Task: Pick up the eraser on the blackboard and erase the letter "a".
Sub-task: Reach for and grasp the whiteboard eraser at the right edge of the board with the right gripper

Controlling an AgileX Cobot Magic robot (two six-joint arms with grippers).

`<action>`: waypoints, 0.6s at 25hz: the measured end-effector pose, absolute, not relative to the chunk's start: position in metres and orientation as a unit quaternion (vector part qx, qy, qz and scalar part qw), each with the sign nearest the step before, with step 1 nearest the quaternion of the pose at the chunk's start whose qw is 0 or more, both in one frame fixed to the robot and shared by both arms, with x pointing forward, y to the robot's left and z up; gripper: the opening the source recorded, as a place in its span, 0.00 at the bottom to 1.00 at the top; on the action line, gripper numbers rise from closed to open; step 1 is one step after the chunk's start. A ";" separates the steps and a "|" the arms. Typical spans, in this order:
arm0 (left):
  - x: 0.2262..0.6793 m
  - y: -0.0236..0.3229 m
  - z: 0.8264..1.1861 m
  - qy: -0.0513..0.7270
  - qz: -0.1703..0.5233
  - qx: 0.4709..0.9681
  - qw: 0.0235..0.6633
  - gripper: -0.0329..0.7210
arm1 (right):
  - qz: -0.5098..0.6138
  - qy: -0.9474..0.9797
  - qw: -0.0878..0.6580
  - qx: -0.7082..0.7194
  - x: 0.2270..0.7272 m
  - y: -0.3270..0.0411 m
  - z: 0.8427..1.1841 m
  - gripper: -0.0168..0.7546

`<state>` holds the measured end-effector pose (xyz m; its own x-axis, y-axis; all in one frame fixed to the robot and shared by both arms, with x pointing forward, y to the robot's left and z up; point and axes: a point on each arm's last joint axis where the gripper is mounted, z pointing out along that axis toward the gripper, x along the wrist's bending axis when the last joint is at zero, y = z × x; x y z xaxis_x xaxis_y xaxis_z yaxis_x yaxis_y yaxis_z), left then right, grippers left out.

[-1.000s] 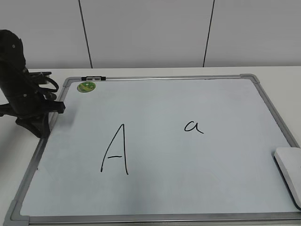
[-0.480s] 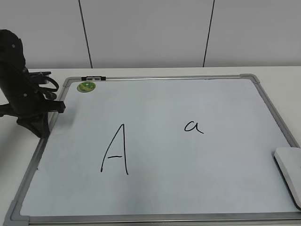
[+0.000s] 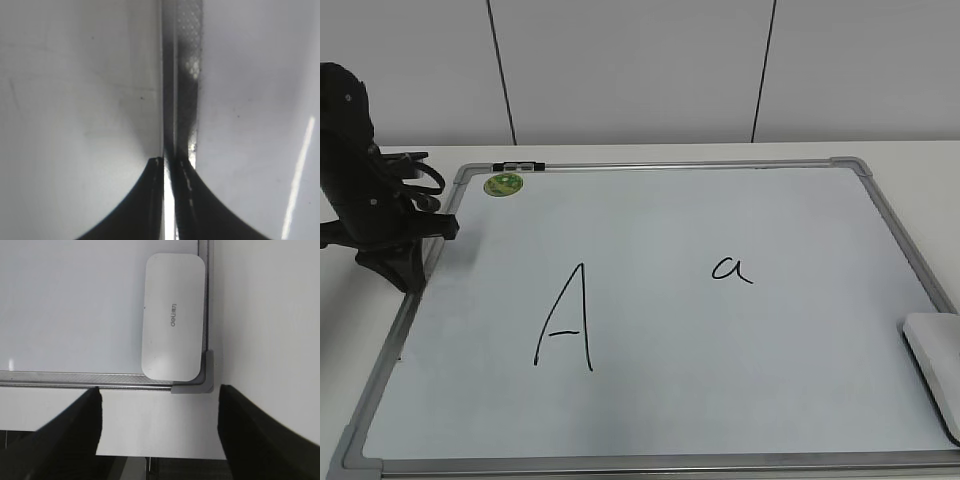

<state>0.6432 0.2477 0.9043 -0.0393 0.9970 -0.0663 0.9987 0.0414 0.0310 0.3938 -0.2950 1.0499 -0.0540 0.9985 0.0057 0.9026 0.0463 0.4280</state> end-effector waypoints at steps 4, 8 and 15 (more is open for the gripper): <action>0.643 0.248 0.904 0.721 -0.013 0.692 0.034 0.08 | 0.126 0.715 0.112 0.679 0.430 -0.295 1.047 0.72; 0.643 0.248 0.904 0.721 -0.013 0.691 0.034 0.08 | 0.089 0.721 0.076 0.684 0.457 -0.295 1.036 0.79; 0.643 0.247 0.904 0.722 -0.014 0.691 0.035 0.08 | 0.044 0.725 0.038 0.686 0.481 -0.296 1.004 0.89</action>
